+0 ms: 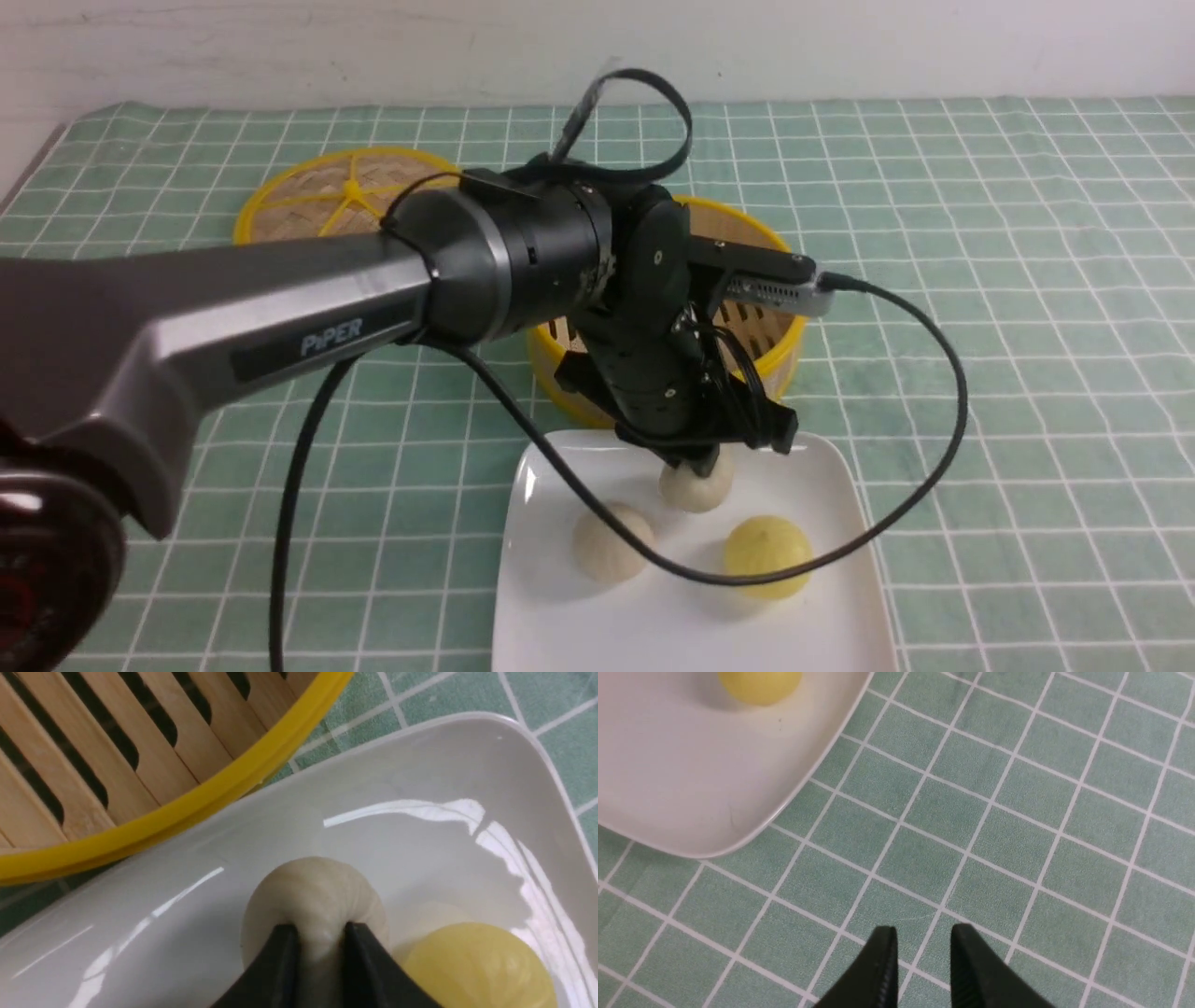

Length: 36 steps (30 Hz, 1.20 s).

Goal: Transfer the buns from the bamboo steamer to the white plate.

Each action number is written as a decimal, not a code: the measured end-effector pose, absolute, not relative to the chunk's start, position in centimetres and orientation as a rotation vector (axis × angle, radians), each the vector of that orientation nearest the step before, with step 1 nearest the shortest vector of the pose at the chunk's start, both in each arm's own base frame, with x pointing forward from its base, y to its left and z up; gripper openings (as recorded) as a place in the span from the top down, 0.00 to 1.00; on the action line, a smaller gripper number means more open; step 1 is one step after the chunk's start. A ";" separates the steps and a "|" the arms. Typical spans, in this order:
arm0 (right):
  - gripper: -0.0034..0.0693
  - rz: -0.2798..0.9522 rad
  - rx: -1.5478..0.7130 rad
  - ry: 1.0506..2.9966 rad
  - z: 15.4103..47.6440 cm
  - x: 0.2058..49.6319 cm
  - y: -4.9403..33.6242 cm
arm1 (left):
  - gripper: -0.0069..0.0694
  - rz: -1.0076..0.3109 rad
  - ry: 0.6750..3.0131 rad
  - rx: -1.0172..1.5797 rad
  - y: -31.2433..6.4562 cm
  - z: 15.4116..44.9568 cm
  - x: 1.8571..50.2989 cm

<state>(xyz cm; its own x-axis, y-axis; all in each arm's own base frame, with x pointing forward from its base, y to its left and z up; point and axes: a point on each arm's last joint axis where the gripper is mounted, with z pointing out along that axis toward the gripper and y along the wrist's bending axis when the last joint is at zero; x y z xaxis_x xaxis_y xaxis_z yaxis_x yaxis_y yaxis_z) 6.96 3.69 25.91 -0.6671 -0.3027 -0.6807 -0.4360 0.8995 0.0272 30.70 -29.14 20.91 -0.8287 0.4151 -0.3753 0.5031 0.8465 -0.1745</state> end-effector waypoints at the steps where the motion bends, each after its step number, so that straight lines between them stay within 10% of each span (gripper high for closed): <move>1: 0.69 0.247 -0.525 2.349 25.9 7.0 3.7 | 0.65 -0.375 2.700 0.695 -29.2 20.6 30.8; 9: 0.68 0.261 -0.521 2.354 25.9 6.9 3.8 | 0.32 -0.369 2.724 0.704 -29.4 21.1 30.9; 21: 0.68 0.255 -0.517 2.344 30.0 6.1 3.2 | 0.27 -0.418 2.554 0.707 -28.8 30.2 30.5; 28: 0.95 0.293 -0.469 2.154 35.5 2.6 1.1 | 0.41 -0.403 2.534 0.713 -28.4 31.2 30.3; 36: 0.97 0.369 -0.412 1.835 34.0 3.8 1.9 | 0.68 -0.402 2.536 0.713 -28.4 31.2 30.3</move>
